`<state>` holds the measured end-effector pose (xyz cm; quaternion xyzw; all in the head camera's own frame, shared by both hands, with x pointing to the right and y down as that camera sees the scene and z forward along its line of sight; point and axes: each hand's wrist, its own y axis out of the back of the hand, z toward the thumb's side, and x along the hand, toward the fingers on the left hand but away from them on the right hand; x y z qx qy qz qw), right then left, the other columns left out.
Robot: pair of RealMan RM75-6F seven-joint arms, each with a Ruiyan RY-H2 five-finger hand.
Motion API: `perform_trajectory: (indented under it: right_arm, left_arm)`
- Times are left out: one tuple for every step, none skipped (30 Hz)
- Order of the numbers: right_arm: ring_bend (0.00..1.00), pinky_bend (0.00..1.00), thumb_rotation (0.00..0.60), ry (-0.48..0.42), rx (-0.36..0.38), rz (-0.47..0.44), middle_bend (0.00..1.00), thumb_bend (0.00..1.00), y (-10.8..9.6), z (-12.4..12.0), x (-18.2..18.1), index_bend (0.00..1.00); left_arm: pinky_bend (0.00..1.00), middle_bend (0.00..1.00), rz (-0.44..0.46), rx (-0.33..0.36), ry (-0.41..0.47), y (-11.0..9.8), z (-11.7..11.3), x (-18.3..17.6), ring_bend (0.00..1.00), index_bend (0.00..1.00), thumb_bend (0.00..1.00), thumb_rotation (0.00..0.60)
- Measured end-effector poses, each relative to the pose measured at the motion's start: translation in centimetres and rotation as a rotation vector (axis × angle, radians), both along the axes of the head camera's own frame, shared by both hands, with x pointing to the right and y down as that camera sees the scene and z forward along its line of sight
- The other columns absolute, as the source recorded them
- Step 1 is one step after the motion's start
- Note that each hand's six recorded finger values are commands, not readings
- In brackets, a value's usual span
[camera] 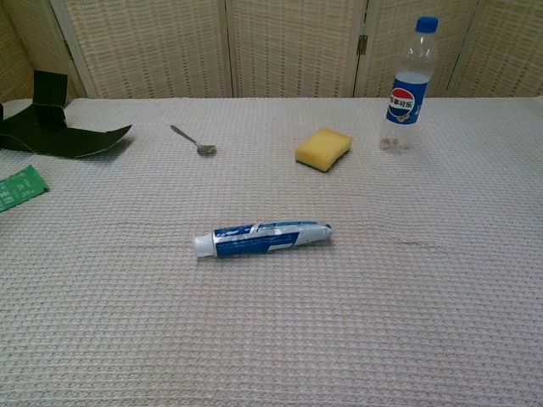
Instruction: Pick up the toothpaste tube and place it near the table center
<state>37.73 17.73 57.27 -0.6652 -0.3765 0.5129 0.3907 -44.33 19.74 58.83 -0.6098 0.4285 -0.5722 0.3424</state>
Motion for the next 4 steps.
perform_trajectory:
  right_arm:
    - [0.09, 0.13, 0.6, 0.004, 0.007, 0.008, 0.04, 0.53, 0.5, -0.3, 0.5, 0.02]
    - [0.09, 0.13, 0.6, 0.009, 0.011, 0.015, 0.04, 0.53, 0.8, -0.4, 0.9, 0.02]
    - [0.08, 0.13, 0.6, 0.015, 0.013, 0.022, 0.04, 0.53, 1.1, -0.6, 1.3, 0.02]
    - [0.08, 0.13, 0.6, 0.022, 0.014, 0.032, 0.04, 0.53, 1.5, -0.7, 1.7, 0.02]
  left_arm:
    - [0.0, 0.15, 0.001, 0.002, 0.001, 0.3, -0.2, 0.1, 0.11, 0.1, 0.25, 0.6]
    - [0.0, 0.15, 0.003, 0.006, 0.001, 0.6, -0.4, 0.1, 0.11, 0.1, 0.25, 0.6]
    - [0.0, 0.15, 0.006, 0.008, 0.002, 0.8, -0.5, 0.2, 0.11, 0.1, 0.25, 0.6]
    - [0.0, 0.15, 0.01, 0.01, 0.002, 1.2, -0.7, 0.3, 0.11, 0.1, 0.25, 0.6]
